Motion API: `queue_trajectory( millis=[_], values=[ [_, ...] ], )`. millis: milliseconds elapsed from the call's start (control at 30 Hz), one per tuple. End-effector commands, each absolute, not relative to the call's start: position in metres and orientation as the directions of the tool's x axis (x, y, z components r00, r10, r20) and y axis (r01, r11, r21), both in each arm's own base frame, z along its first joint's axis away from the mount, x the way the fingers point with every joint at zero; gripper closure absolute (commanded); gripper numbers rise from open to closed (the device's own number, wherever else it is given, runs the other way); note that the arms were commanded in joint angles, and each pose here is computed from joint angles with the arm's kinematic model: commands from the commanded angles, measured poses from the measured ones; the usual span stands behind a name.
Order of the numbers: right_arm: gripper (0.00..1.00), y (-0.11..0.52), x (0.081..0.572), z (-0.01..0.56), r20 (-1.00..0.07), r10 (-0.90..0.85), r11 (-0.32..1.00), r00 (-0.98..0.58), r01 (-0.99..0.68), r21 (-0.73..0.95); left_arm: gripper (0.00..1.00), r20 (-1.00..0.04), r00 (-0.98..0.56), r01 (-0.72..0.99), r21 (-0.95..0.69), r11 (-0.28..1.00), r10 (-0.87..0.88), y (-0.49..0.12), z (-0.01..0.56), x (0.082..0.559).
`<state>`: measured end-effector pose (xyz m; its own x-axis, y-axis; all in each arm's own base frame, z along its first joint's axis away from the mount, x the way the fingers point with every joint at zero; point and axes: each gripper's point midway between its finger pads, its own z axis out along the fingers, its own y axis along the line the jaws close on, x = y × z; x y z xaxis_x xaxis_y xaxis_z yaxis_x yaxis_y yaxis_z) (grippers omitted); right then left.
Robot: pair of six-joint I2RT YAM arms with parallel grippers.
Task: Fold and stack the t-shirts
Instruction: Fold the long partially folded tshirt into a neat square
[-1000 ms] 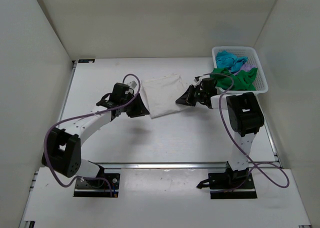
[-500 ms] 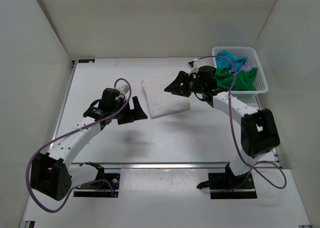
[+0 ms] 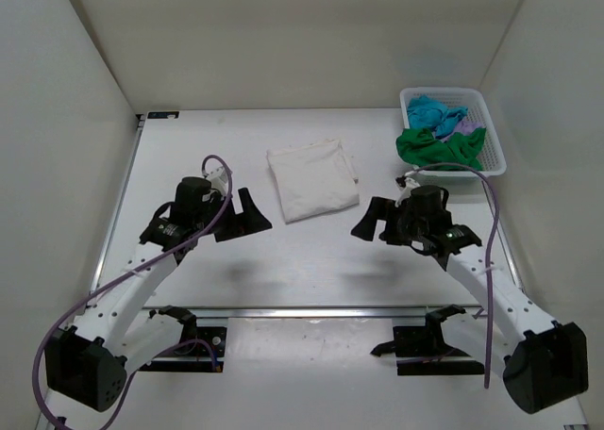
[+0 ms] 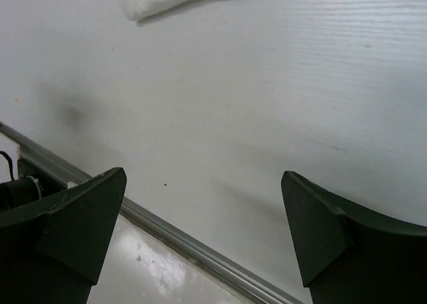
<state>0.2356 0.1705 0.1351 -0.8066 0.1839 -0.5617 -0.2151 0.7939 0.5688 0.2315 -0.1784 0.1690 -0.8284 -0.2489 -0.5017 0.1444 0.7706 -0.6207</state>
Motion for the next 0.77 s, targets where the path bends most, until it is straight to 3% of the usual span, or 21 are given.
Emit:
queue_trajectory(
  millis=[0,733],
  values=[
    [0.01,0.145,0.233,0.138,-0.611,0.208,0.840,-0.764,-0.180,0.511,0.01,-0.543,-0.804,0.216,-0.647,0.731,-0.242,-0.186,0.187,0.227],
    [0.01,0.108,0.239,0.133,-0.583,0.303,0.866,-0.754,-0.037,0.498,0.01,-0.617,-0.764,0.365,-0.653,0.664,-0.188,-0.206,0.208,0.224]
  ],
)
